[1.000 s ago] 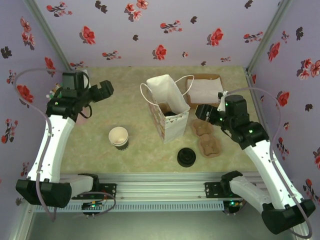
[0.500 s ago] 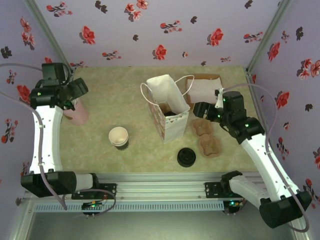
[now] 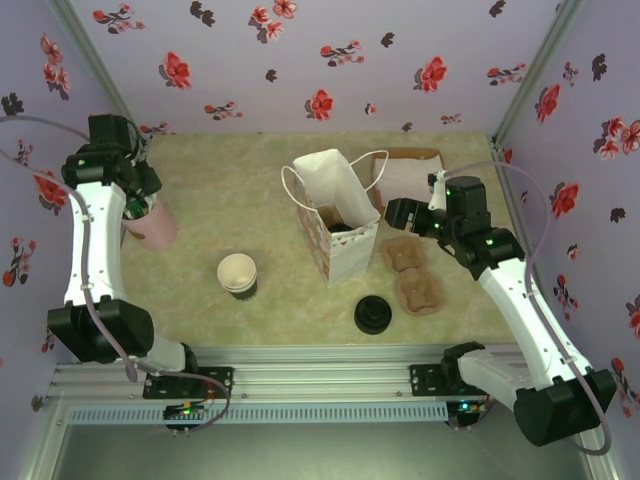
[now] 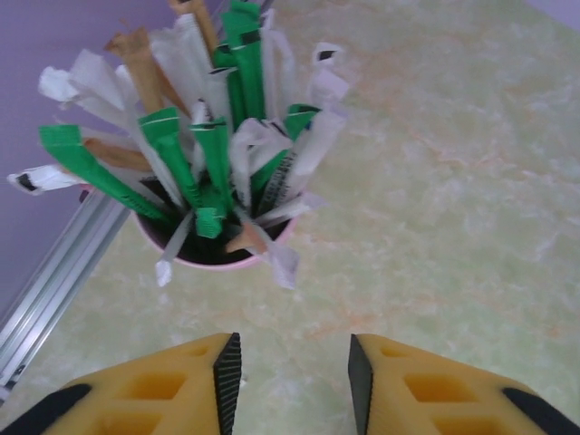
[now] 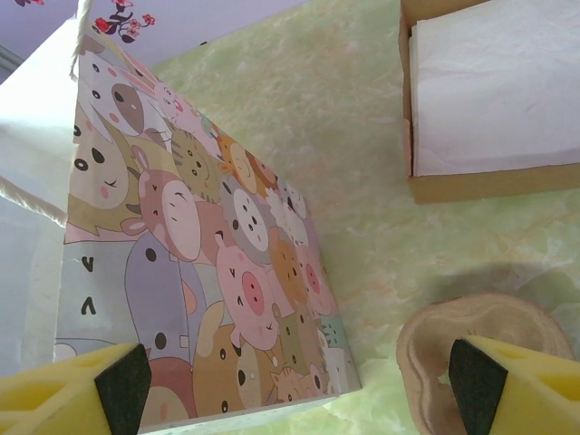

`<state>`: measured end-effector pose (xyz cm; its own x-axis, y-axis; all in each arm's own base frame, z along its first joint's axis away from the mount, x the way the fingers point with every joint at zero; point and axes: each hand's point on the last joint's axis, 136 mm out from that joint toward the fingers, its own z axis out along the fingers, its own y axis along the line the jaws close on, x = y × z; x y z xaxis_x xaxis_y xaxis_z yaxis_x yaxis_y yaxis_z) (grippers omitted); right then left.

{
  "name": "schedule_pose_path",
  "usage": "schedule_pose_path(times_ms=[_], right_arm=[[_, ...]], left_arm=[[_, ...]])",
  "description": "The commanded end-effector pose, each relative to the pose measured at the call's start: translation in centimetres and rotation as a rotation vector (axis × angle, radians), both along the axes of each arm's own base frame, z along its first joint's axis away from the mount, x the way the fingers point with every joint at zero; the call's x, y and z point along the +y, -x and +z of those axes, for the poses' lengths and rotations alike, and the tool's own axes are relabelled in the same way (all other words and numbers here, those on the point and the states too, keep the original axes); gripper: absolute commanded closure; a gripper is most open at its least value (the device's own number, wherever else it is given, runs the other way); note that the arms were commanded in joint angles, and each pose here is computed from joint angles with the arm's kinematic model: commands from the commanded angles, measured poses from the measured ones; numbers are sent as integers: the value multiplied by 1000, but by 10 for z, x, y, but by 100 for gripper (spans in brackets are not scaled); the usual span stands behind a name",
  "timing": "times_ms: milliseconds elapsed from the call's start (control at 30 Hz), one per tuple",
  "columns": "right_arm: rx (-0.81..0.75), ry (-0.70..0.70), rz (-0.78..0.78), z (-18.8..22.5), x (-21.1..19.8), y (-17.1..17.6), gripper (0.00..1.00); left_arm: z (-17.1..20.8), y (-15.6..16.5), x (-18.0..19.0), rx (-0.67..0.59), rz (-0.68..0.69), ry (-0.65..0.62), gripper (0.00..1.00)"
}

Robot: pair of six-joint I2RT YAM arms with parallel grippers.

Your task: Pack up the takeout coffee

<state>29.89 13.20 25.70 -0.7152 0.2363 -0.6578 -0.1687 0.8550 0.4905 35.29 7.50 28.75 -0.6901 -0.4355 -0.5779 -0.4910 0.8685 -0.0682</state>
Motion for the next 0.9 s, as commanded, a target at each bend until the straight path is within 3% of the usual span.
schedule_pose_path(times_ms=[0, 267, 700, 867], right_arm=[[-26, 2, 16, 3, 1, -3, 13], [-21, 9, 15, 1, 0, -4, 13], [-17, 20, 11, -1, -1, -5, 13], [-17, 19, 10, -1, -1, -6, 13]], left_arm=[[-5, 7, 21, 36, 56, -35, 65], [-13, -3, 44, 43, 111, 2, 67], [-39, -25, 45, 91, 97, 39, 65], [-41, -29, 46, 98, 93, 33, 68]])
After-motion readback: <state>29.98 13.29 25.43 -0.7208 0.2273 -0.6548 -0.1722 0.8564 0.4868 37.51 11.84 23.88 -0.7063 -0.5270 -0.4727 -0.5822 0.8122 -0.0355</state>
